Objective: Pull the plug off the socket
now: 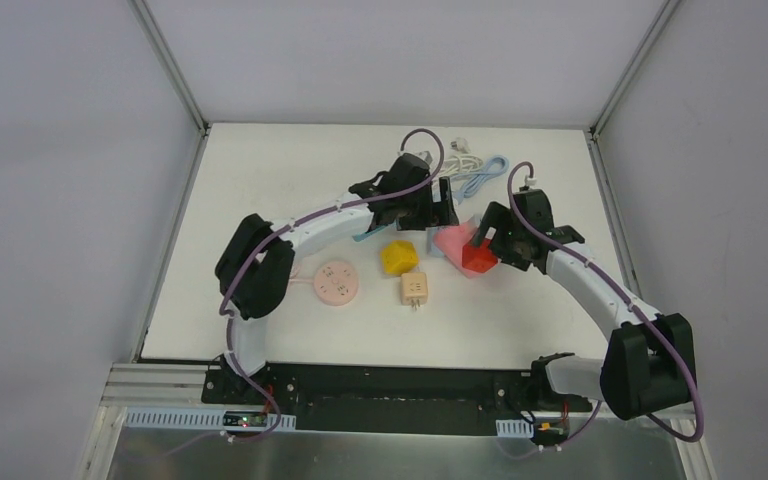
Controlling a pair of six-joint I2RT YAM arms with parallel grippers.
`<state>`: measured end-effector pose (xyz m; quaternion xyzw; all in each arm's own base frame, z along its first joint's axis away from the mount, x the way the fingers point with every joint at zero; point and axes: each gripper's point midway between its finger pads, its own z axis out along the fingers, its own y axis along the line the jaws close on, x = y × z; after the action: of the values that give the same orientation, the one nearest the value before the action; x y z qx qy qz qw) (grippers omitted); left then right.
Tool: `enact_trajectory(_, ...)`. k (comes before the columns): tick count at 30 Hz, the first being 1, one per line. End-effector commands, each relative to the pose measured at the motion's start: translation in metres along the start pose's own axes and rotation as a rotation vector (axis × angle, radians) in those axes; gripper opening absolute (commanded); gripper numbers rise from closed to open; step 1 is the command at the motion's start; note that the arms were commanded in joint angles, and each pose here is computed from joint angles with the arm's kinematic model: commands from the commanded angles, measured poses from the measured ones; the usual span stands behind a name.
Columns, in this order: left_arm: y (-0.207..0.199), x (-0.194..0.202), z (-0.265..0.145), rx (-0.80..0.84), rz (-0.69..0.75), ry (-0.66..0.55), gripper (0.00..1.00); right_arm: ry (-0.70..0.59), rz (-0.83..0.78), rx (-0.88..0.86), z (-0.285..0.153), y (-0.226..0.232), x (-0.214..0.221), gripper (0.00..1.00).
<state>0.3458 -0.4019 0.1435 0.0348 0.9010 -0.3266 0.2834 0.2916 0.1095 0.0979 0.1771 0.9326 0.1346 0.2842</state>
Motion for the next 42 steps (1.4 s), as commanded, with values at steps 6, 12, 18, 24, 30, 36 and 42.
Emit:
enact_trajectory(6, 0.004, 0.032, 0.044, -0.044, -0.128, 0.057, 0.79, 0.024, -0.008, -0.037, -0.001, 0.003, 0.006, 0.74)
enact_trajectory(12, 0.015, 0.041, 0.053, -0.104, -0.134, 0.069, 0.7, 0.044, -0.024, -0.097, 0.001, 0.013, 0.01, 0.51)
enact_trajectory(18, 0.026, 0.048, 0.054, -0.188, -0.151, 0.099, 0.61, 0.04, -0.039, -0.113, -0.001, 0.016, 0.008, 0.32)
enact_trajectory(24, 0.031, 0.058, 0.052, -0.258, -0.132, 0.124, 0.6, 0.032, -0.027, -0.017, 0.006, -0.002, 0.008, 0.38)
enact_trajectory(30, 0.036, 0.062, 0.049, -0.306, -0.118, 0.114, 0.59, 0.019, 0.002, 0.058, 0.012, -0.014, 0.007, 0.67)
enact_trajectory(36, 0.038, 0.062, 0.049, -0.324, -0.12, 0.112, 0.57, 0.081, 0.011, 0.013, 0.019, -0.005, 0.017, 0.53)
enact_trajectory(42, 0.039, 0.063, 0.049, -0.331, -0.114, 0.112, 0.53, 0.038, 0.016, -0.115, 0.0, 0.021, 0.003, 0.01)
